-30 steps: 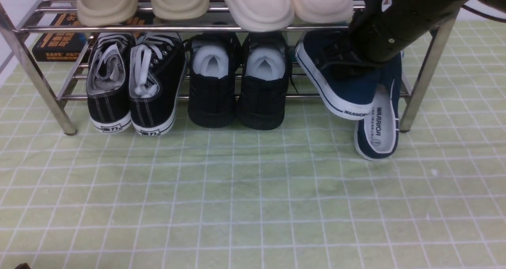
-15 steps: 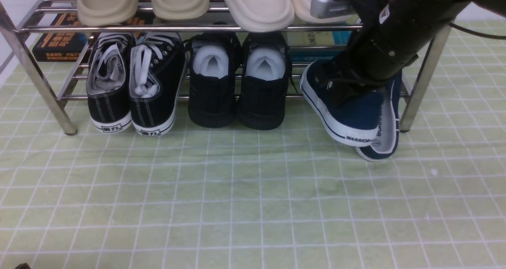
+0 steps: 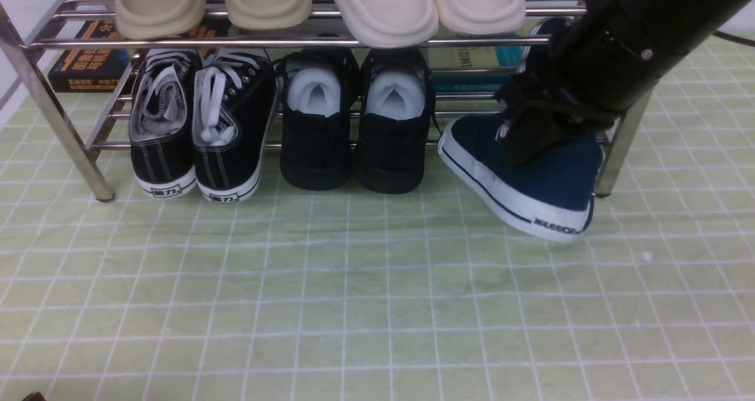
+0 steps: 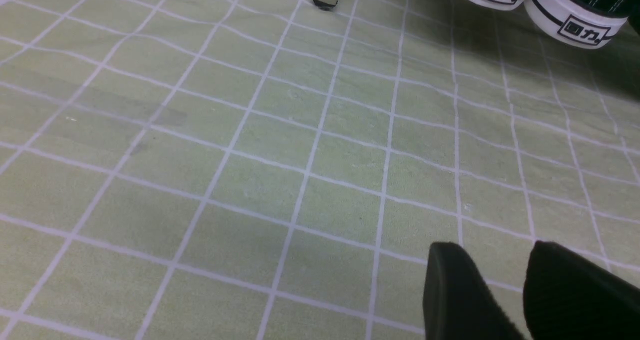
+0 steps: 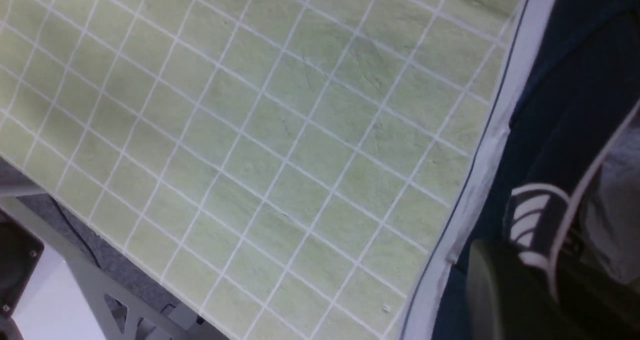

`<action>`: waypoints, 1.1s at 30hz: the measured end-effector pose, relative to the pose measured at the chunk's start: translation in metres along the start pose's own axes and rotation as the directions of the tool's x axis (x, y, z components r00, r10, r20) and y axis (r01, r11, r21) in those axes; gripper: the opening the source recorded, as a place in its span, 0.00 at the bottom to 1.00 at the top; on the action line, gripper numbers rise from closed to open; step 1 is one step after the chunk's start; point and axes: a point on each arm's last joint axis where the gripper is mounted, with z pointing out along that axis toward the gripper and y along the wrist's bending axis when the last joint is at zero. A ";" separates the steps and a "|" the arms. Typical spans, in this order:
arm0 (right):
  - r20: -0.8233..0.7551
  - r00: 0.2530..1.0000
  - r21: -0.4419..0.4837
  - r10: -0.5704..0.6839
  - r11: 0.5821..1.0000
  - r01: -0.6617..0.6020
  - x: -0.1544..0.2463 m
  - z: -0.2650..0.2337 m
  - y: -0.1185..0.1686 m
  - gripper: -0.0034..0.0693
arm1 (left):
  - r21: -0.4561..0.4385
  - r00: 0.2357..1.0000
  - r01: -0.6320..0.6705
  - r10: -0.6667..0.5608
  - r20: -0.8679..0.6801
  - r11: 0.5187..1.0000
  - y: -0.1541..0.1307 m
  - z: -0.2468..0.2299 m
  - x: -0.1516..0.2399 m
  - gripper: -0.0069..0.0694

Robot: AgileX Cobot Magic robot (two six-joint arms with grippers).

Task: Take the shoes off the shelf with your hand from the green coffee tablecloth.

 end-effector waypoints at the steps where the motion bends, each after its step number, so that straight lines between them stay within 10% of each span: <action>1: -0.003 1.000 0.006 -0.014 1.000 0.014 0.002 -0.001 0.004 0.11 | 0.000 1.000 0.000 0.000 0.000 1.000 0.000 0.000 0.000 0.41; 19: -0.155 0.981 0.124 -0.119 0.983 0.138 0.094 0.051 0.134 0.11 | 0.000 1.000 0.000 0.000 0.000 1.000 0.000 0.000 0.000 0.41; 33: -0.053 0.997 0.136 -0.057 0.989 0.064 0.078 0.183 0.143 0.12 | 0.000 1.000 0.000 0.000 0.000 1.000 0.000 0.000 0.000 0.41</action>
